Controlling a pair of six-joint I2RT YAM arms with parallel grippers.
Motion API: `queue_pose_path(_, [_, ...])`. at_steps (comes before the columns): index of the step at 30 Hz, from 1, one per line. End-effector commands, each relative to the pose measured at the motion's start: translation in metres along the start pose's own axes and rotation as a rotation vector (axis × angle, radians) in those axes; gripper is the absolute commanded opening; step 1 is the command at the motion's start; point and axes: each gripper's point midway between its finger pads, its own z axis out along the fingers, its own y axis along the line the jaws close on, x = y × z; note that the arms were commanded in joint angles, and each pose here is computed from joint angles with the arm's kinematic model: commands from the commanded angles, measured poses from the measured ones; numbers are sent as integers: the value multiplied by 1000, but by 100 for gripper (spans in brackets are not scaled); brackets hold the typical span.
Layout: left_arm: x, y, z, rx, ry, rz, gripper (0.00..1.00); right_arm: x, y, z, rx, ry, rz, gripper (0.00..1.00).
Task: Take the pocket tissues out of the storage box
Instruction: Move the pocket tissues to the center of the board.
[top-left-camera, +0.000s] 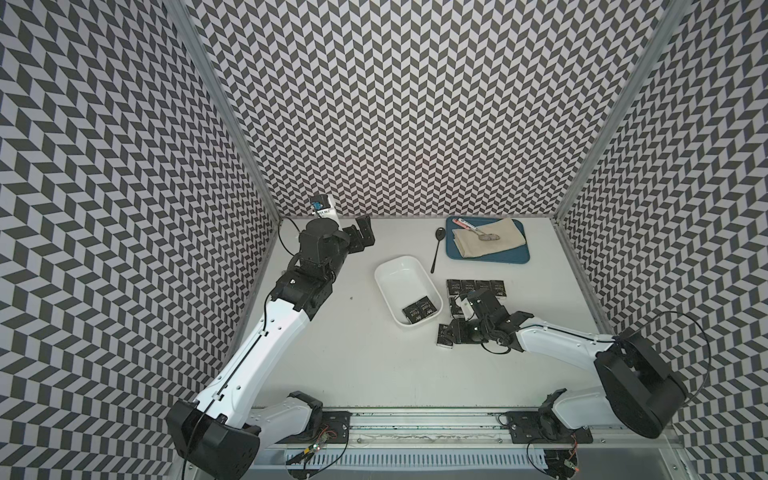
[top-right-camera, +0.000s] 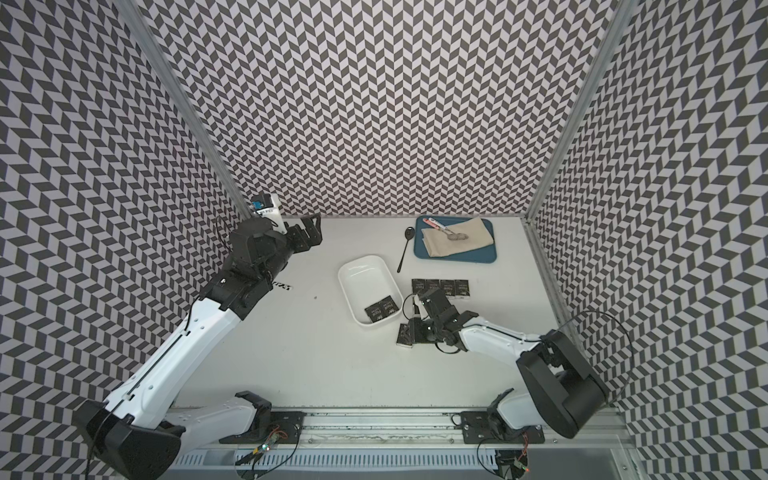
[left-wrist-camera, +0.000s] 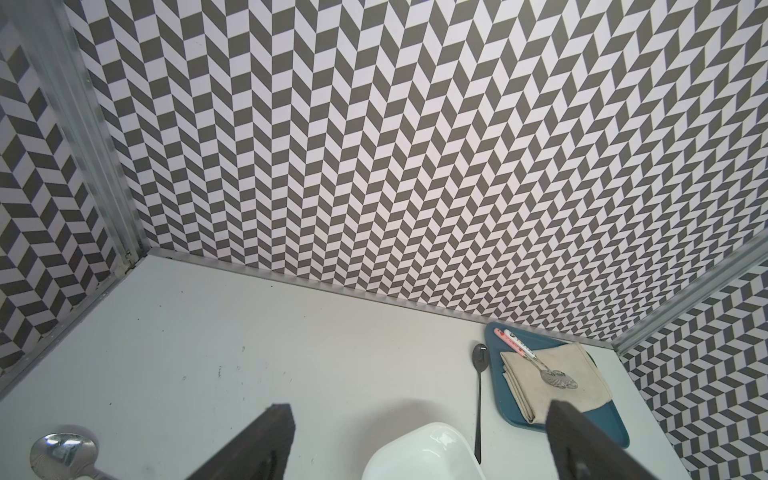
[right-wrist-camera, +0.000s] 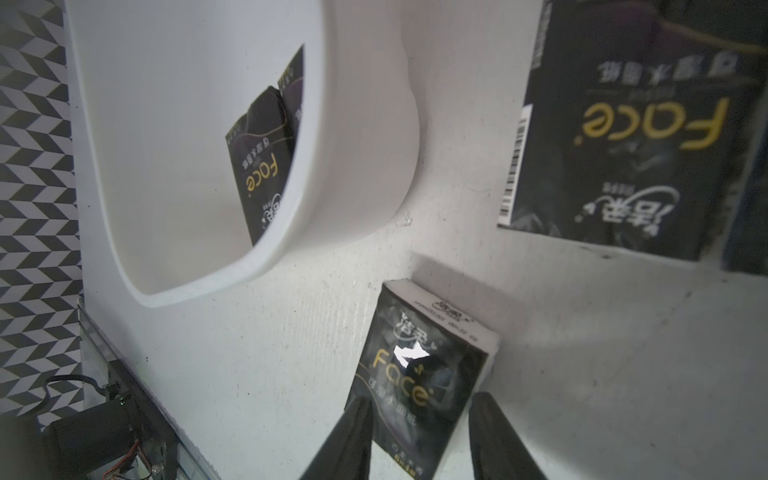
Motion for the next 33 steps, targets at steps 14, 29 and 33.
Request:
queue_pose_path(14, [-18,0,-11,4,-48,-2,99,13,-38,13,142,23,-29,19])
queue_pose_path(29, [-23,-15,-3,66,-46,-37,99,-5,-76,-20,317,-24,27,20])
queue_pose_path(33, [-29,-21,-1,86,-52,-45,99,1,-86,-15,359,23,47,20])
